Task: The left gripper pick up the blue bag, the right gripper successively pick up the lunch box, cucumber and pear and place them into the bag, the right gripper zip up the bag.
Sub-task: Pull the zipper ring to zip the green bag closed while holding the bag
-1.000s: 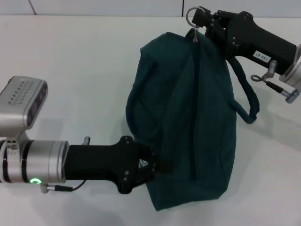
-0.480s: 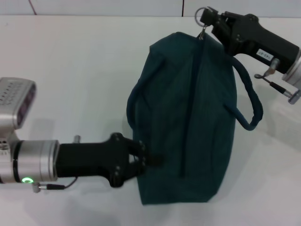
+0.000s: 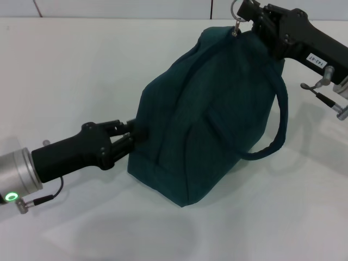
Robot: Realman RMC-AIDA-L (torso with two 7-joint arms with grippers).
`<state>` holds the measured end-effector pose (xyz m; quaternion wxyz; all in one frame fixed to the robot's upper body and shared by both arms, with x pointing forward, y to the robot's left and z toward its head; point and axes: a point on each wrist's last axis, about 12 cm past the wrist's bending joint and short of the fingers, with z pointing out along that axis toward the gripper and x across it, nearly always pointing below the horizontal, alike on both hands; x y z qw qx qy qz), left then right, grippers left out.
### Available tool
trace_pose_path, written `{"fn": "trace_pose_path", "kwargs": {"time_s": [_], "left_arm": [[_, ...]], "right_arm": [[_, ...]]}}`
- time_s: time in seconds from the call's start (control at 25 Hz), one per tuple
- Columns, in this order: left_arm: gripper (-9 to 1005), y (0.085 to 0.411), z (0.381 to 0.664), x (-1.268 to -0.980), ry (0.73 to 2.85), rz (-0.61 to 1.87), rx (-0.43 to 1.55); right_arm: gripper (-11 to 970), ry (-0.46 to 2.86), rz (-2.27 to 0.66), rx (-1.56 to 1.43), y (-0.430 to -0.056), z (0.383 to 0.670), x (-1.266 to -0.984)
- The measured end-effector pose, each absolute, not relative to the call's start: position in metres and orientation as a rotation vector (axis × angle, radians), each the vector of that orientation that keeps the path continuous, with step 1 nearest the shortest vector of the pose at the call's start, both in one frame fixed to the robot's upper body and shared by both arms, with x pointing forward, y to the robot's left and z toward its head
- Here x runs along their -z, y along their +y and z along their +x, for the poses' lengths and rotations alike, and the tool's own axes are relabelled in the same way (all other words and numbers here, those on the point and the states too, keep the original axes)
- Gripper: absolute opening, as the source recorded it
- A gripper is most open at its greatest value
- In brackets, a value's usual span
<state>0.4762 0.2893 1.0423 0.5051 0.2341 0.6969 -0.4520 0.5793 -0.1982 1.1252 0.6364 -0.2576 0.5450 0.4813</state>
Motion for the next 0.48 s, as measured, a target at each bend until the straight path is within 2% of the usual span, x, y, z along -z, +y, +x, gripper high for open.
{"fn": "trace_pose_path", "kwargs": {"time_s": [0.12, 0.32, 0.48], "left_arm": [[206, 0.289, 0.476, -1.042, 1.659, 0.578, 1.067], [400, 0.290, 0.476, -1.044, 1.602, 0.518, 1.042], [508, 0.293, 0.483, -1.055, 1.576, 0.537, 1.047]], "right_arm": [[12, 1.247, -0.591, -1.098, -0.197, 0.581, -1.126], [12, 1.248, -0.589, -1.091, -0.197, 0.581, -1.126], [12, 1.254, -0.579, -1.081, -0.199, 0.582, -1.125]]}}
